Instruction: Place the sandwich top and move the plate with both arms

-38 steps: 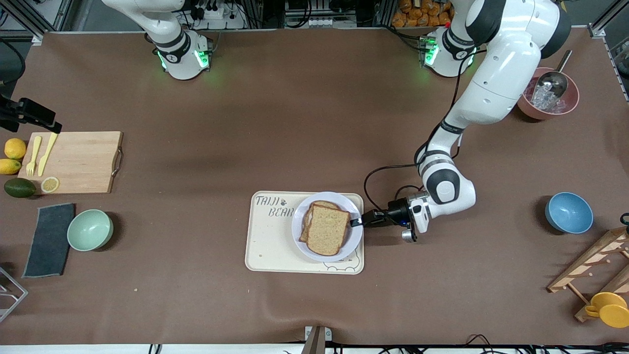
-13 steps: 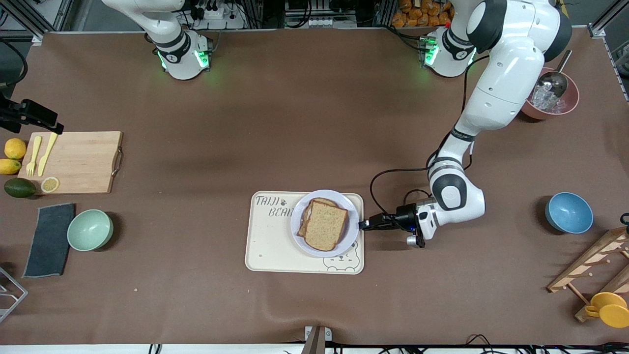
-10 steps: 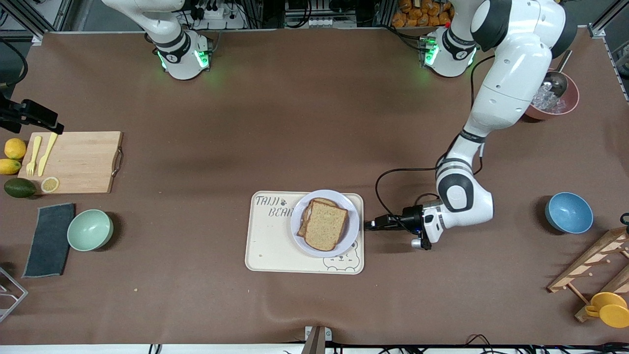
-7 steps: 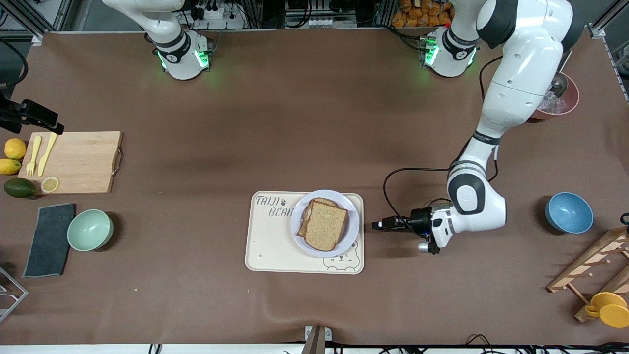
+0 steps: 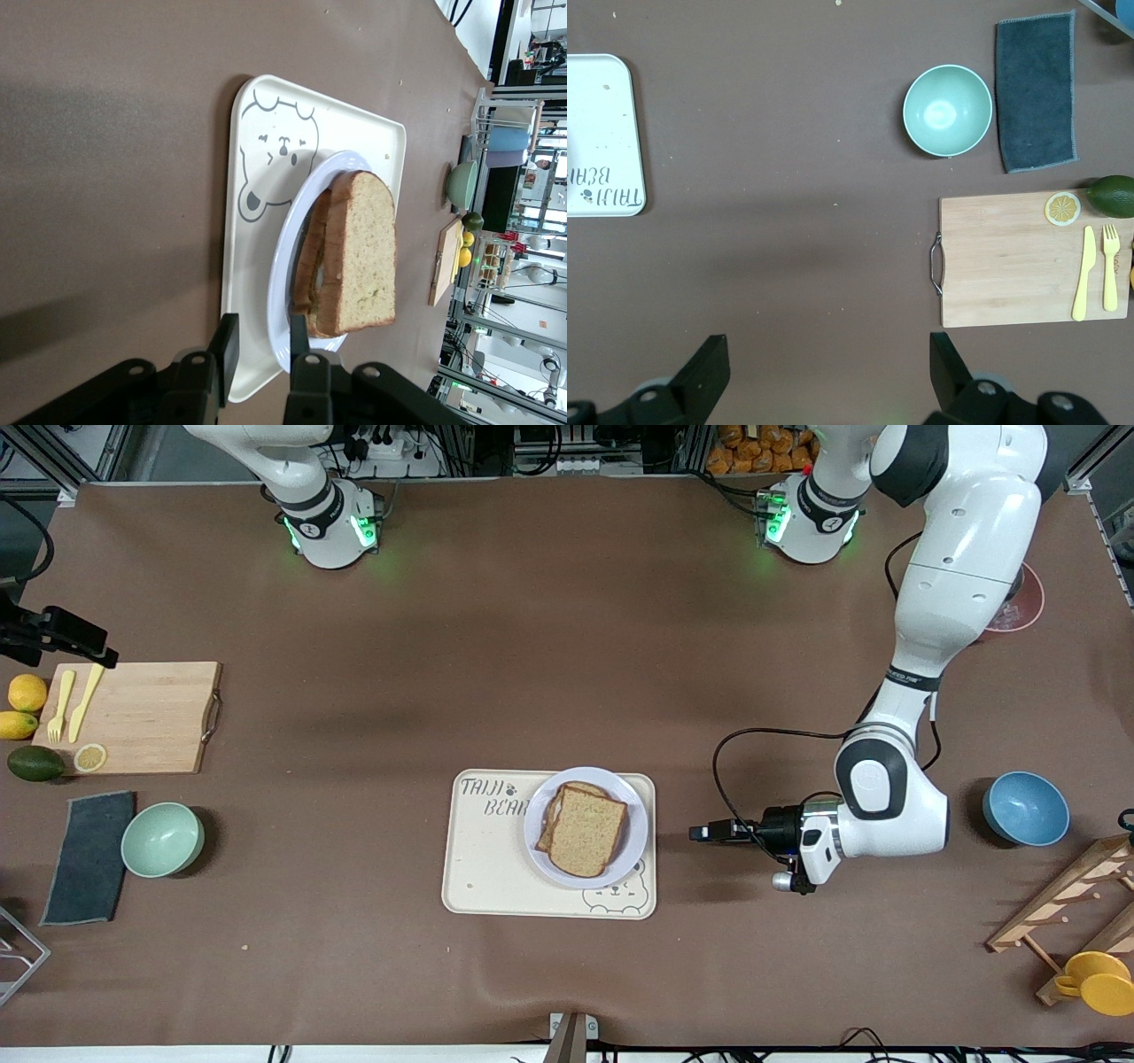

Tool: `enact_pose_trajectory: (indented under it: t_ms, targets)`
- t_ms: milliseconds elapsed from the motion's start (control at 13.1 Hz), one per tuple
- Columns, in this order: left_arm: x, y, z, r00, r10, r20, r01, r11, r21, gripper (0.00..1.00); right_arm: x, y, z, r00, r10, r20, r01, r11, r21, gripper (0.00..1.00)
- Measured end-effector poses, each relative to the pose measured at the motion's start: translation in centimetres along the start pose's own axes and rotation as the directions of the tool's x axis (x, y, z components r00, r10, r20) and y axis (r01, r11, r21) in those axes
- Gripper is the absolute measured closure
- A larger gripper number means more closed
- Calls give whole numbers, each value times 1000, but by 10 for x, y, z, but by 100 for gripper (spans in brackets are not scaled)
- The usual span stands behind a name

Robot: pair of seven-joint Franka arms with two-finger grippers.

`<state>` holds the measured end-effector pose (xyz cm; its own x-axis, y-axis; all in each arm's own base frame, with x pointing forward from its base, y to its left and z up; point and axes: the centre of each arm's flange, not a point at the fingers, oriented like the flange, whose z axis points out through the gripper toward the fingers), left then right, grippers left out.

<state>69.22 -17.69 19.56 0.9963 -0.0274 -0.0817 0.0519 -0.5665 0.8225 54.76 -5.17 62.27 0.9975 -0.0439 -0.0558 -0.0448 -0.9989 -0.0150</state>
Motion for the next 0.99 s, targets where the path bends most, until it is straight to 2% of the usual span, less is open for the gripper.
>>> enact_pose_trajectory:
  t_ms: [229,458,686,839,992]
  targets:
    - [2,3,-9,1000,7,5,-7,1000,26,70,0,0,0,1000,0,0,0,1000,0,0]
    - [4,16,-24,1000,9,24,-12,993,121,70,0,0,0,1000,0,0,0,1000,0,0]
    - [1,51,-44,997,28,68,-43,973,227,70,0,0,0,1000,0,0,0,1000,0,0]
    - [-3,87,-62,995,53,79,-75,946,314,70,0,0,0,1000,0,0,0,1000,0,0]
    - [-16,124,-86,985,109,135,-157,891,427,68,0,0,0,1000,0,0,0,1000,0,0]
